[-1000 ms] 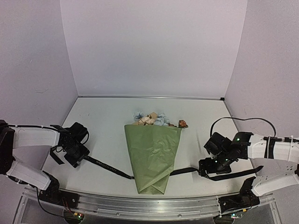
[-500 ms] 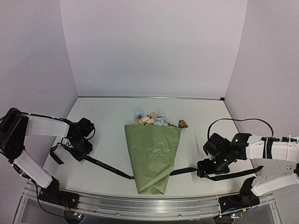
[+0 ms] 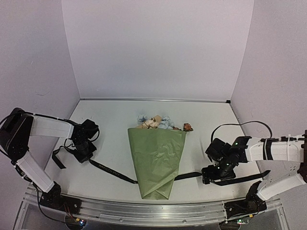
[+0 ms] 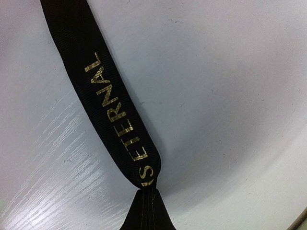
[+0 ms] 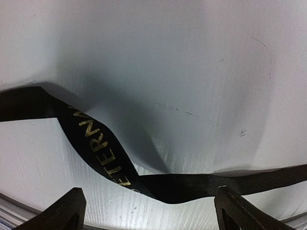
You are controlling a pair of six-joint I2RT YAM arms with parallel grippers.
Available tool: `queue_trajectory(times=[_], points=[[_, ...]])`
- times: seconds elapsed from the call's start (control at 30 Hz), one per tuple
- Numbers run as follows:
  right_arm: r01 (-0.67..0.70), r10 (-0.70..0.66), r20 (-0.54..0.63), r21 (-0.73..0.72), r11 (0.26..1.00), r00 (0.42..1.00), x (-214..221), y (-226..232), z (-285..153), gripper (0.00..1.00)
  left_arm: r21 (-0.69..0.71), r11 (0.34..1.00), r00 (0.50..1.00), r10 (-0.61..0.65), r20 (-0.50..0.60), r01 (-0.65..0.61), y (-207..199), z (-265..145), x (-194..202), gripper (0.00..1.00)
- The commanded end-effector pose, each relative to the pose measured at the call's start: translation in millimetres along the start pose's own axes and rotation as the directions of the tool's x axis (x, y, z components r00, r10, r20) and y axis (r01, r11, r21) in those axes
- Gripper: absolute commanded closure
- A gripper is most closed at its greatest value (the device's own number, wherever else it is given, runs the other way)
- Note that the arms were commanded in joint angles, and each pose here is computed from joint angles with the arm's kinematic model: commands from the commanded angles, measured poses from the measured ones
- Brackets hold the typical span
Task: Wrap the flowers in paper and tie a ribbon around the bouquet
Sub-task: Adjust the ribbon at the center of the board.
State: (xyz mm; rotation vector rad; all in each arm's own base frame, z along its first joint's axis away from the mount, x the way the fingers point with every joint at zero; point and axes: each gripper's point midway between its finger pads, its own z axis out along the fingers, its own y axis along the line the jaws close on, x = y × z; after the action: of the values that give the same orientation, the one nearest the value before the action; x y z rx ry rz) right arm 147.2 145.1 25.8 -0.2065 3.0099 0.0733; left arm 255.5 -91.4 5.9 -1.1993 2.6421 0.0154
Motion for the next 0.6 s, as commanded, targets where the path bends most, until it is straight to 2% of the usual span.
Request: queue_trajectory(times=[0.0, 0.07, 0.27, 0.47, 0.53, 0.57], points=[[0.029, -0.029, -0.002, 0.024, 0.999, 1.000, -13.5, 5.9, 0.3, 0.08, 0.023, 1.000, 0.999, 0.018, 0.027, -0.018, -11.9, -1.3, -8.9, 1.00], [0.033, -0.033, -0.014, 0.035, 0.999, 0.999, -16.0, 6.5, 3.2, 0.13, 0.031, 0.999, 0.999, 0.018, 0.038, -0.019, -14.1, -3.7, -12.0, 1.00], [0.027, -0.024, -0.052, 0.057, 0.998, 0.998, -18.7, 7.4, 10.7, 0.40, 0.060, 0.998, 0.997, 0.021, 0.068, -0.025, -19.0, -7.2, -19.3, 1.00], [-0.011, 0.017, -0.083, 0.065, 0.998, 0.996, -17.9, 2.0, 13.9, 0.76, 0.092, 0.995, 0.995, 0.024, 0.098, -0.033, -23.0, -9.9, -24.9, 1.00], [-0.017, 0.023, -0.085, 0.063, 0.998, 0.996, -20.9, 3.5, 13.6, 0.92, 0.098, 0.994, 0.993, 0.029, 0.113, -0.040, -24.3, -11.5, -27.7, 1.00], [-0.020, 0.025, -0.085, 0.061, 0.998, 0.996, -22.7, 4.6, 13.1, 0.96, 0.101, 0.994, 0.992, 0.027, 0.122, -0.039, -24.7, -12.2, -30.2, 1.00]])
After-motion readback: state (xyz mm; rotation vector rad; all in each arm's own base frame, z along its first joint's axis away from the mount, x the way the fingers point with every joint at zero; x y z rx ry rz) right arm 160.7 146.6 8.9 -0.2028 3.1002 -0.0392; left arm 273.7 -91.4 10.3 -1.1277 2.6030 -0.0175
